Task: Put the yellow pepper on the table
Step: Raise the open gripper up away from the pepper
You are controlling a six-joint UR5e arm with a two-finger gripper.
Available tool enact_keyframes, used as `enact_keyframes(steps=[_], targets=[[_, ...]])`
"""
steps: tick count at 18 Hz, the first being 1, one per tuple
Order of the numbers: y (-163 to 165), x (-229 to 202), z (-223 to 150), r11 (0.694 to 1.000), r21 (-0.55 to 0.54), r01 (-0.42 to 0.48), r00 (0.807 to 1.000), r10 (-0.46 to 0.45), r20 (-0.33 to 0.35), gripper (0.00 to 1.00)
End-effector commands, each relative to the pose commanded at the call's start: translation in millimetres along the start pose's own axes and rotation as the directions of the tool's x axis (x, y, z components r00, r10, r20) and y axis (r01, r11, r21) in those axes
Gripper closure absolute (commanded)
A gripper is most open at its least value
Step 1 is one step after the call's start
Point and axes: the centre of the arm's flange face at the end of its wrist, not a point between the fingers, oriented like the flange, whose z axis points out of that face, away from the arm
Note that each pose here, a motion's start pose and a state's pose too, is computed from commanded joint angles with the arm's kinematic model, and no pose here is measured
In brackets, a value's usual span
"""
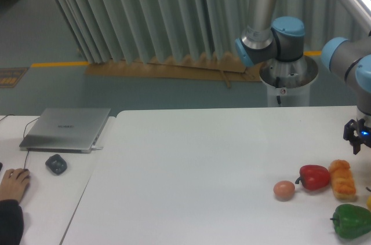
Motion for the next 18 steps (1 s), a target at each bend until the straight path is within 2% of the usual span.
enact_keyframes(steps=[4, 7, 13, 18], targets=[[8, 9, -14, 1.0, -0.002, -0.008, 0.999, 0.007, -0.04, 0.0], [4, 34, -36, 0.999, 0.033, -0.023, 0.994, 0.027, -0.102, 0.0], [-7, 91, -72, 0.991, 0.131, -0.027, 0.97, 0.058, -0.236, 0.0], [-21, 121, -77, 0.989, 0.14, -0.037, 0.961, 0.074, -0.267, 0.0]])
